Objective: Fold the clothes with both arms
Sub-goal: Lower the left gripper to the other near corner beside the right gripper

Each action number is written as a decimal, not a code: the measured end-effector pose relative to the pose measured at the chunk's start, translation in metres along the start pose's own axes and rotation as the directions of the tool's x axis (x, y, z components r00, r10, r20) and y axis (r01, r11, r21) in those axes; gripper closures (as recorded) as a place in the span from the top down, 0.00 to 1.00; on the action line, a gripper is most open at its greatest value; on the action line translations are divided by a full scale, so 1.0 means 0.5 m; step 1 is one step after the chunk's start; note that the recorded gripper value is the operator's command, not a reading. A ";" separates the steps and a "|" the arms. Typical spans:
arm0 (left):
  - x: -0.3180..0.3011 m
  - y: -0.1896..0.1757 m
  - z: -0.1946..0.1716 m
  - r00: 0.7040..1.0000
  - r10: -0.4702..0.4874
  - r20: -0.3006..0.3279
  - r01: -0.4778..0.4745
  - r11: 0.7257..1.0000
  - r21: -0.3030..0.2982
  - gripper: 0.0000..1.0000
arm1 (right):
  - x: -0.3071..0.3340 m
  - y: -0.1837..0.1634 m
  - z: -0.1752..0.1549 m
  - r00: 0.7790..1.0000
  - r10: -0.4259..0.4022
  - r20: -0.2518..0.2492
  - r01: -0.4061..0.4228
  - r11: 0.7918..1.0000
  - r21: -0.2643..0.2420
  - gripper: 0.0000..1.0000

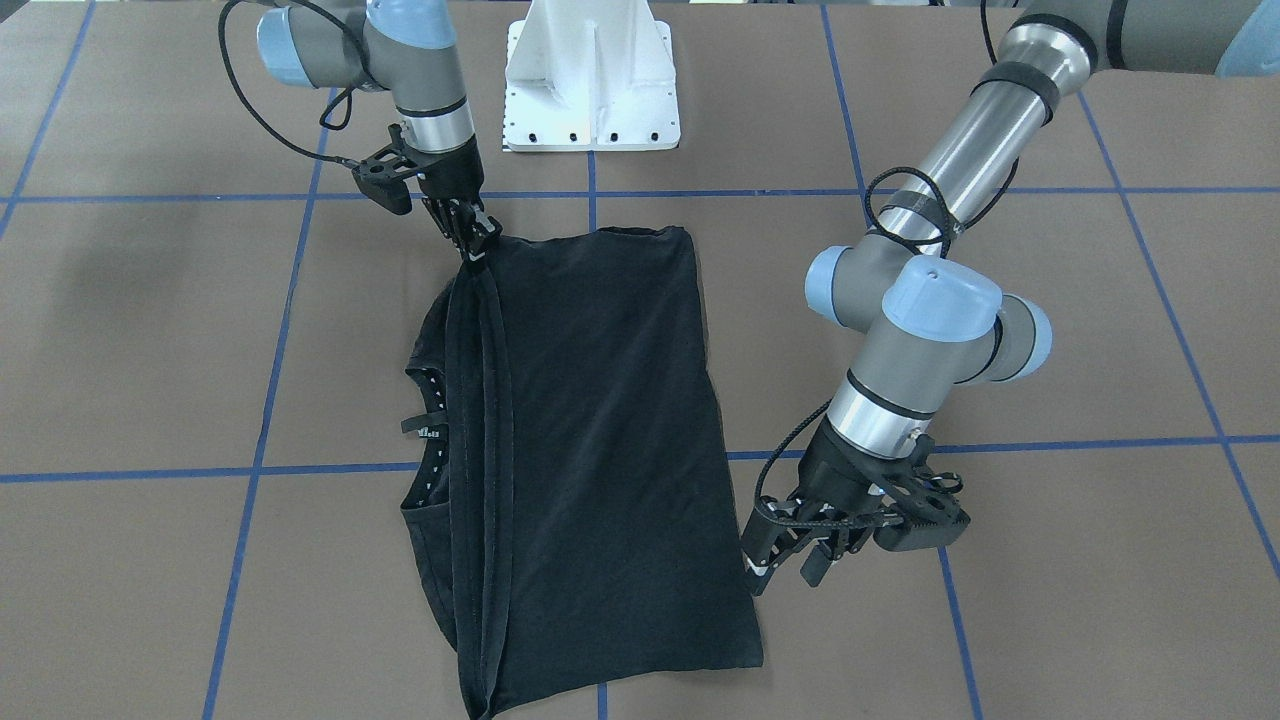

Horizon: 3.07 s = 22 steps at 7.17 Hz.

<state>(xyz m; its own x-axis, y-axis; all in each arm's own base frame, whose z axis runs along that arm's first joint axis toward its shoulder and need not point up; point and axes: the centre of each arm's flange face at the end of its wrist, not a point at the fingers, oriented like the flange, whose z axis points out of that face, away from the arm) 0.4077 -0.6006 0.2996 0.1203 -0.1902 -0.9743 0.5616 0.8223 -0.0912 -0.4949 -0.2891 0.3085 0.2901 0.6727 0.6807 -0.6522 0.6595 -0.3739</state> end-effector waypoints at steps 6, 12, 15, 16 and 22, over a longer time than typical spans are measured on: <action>-0.046 0.594 -0.169 0.937 -0.313 0.154 0.335 0.930 -0.151 0.74 | 0.028 -0.011 -0.054 1.000 0.005 -0.012 -0.006 0.998 -0.069 0.00; -0.090 0.737 -0.152 0.925 -0.303 0.231 0.346 0.922 -0.173 0.54 | 0.033 -0.014 -0.058 1.000 0.006 -0.017 -0.007 0.997 -0.075 0.00; -0.097 0.752 -0.151 0.923 -0.296 0.245 0.344 0.922 -0.180 0.54 | 0.033 -0.014 -0.058 1.000 0.006 -0.016 -0.007 0.997 -0.076 0.00; -0.099 0.755 -0.150 0.923 -0.295 0.248 0.343 0.922 -0.180 0.54 | 0.033 -0.014 -0.059 1.000 0.006 -0.016 -0.007 0.997 -0.076 0.00; -0.101 0.772 -0.150 0.923 -0.288 0.256 0.340 0.921 -0.191 0.33 | 0.030 -0.012 -0.061 1.000 0.007 -0.013 -0.008 0.997 -0.078 0.00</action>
<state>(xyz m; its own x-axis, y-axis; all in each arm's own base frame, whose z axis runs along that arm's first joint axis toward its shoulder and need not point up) 0.5569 -0.2331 0.2983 0.1586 -0.5496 -0.8203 0.4015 0.7949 -0.4549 -0.4653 -0.2728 0.3018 0.2944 0.6814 0.6701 -0.5977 0.6784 -0.4272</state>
